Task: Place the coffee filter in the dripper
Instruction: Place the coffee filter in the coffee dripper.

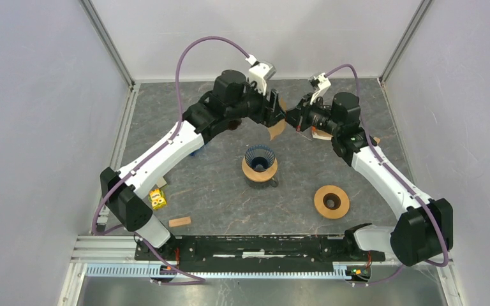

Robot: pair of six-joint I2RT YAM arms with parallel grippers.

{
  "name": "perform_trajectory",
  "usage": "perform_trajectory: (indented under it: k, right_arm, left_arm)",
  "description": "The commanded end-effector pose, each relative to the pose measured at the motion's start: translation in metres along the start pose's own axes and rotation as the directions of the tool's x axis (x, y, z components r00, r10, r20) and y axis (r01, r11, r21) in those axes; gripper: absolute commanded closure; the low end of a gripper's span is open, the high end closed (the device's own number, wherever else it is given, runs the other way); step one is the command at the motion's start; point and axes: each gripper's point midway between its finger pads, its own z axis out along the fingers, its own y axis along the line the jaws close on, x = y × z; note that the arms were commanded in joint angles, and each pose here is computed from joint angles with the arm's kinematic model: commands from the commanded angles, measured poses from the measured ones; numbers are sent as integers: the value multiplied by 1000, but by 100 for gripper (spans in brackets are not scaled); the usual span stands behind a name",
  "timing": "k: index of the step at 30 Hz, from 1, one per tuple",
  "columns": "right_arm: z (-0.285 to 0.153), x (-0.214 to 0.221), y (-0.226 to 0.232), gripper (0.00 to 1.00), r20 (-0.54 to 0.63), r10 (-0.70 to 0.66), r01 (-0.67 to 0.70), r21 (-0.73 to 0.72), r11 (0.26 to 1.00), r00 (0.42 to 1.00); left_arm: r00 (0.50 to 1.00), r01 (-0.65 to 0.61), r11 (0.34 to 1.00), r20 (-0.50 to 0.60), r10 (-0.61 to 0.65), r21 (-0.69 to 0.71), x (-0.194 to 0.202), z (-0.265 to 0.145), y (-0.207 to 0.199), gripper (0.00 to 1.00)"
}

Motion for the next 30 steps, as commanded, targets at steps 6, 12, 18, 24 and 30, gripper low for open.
perform_trajectory:
  k: [6, 12, 18, 24, 30]
  right_arm:
    - [-3, 0, -2, 100, 73, 218, -219, 9, 976, 973]
    - [-5, 5, -2, 100, 93, 305, -303, -28, 952, 948]
    - [-4, 7, -3, 100, 96, 331, -329, -38, 944, 939]
    - [-4, 8, -4, 100, 97, 331, -329, -38, 944, 939]
    - [-6, 9, -4, 100, 101, 328, -326, -40, 945, 939]
  left_arm:
    - [981, -193, 975, -36, 191, -108, 17, 10, 1, 24]
    - [962, -271, 951, -70, 264, -150, 32, 13, 6, 23]
    - [943, -331, 924, -99, 317, -193, 41, 19, 10, 26]
    - [939, -341, 918, -108, 326, -202, 43, 24, 10, 27]
    - [938, -345, 914, -112, 328, -212, 43, 28, 12, 29]
